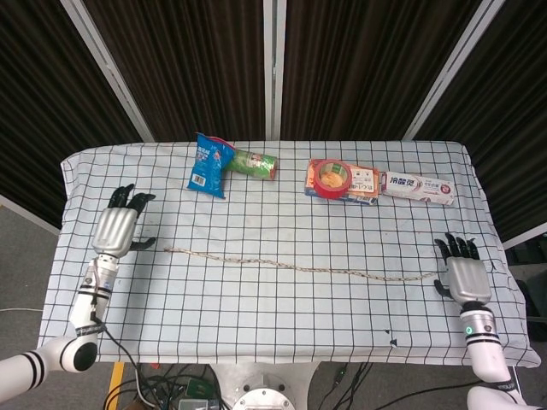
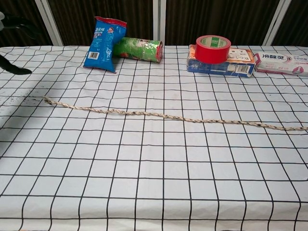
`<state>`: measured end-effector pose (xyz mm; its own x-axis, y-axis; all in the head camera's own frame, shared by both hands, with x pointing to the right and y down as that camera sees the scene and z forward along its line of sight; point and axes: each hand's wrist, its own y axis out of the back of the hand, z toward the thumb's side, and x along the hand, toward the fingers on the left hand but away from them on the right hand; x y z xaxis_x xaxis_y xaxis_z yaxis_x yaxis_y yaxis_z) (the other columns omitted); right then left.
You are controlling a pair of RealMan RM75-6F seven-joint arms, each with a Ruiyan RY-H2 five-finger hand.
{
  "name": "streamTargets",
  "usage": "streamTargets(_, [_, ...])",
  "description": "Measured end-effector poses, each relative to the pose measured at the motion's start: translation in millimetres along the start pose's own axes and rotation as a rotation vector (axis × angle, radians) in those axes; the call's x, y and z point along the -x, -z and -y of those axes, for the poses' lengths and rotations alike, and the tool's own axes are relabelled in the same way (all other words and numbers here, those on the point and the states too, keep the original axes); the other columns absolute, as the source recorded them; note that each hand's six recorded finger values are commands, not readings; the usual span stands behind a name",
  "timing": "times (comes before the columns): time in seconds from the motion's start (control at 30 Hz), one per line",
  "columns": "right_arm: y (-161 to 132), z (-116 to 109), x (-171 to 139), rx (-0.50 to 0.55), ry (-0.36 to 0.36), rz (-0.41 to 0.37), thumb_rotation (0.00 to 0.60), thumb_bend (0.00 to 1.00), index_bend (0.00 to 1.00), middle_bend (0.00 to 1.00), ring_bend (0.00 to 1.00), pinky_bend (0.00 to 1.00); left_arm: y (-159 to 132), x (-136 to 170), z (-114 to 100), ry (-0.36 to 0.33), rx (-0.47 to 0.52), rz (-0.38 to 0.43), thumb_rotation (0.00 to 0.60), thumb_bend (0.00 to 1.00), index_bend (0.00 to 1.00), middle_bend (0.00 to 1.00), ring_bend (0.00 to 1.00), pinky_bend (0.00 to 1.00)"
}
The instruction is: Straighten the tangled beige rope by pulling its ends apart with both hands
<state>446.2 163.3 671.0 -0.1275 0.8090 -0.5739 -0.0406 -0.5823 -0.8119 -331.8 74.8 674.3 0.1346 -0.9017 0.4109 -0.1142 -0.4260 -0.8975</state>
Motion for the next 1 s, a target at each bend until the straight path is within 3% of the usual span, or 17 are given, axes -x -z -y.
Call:
streamTargets(0.3, [19, -55, -29, 0.044, 0.168, 0.007, 0.6, 0.21, 0.0, 0.0, 0.0, 0.0, 25, 35, -30, -0.058, 0.04, -0.072, 0.6, 0.07, 0.18, 0.19, 0.02, 0.06])
streamTargets(0.5, [24, -85, -64, 0.042, 0.285, -0.033, 0.6, 0.2, 0.0, 0.0, 0.0, 0.0, 50, 84, -46, -0.103, 0.036, -0.155, 0.6, 0.05, 0.15, 0.18, 0.01, 0.06])
streamTargets(0.67, [22, -84, -88, 0.024, 0.319, -0.072, 0.6, 0.2, 0.0, 0.0, 0.0, 0.0, 62, 127, -47, -0.099, -0.015, -0.178, 0.592, 0.03, 0.13, 0.16, 0.0, 0.06])
streamTargets(0.83, [16, -65, -108, 0.019, 0.326, -0.112, 0.6, 0.2, 0.0, 0.0, 0.0, 0.0, 67, 166, -42, -0.086, -0.036, -0.184, 0.488, 0.03, 0.13, 0.14, 0.0, 0.05])
streamTargets(1.0, [12, -46, -121, 0.021, 0.311, -0.113, 0.6, 0.2, 0.0, 0.0, 0.0, 0.0, 72, 190, -35, -0.074, -0.053, -0.186, 0.475, 0.03, 0.13, 0.14, 0.0, 0.05])
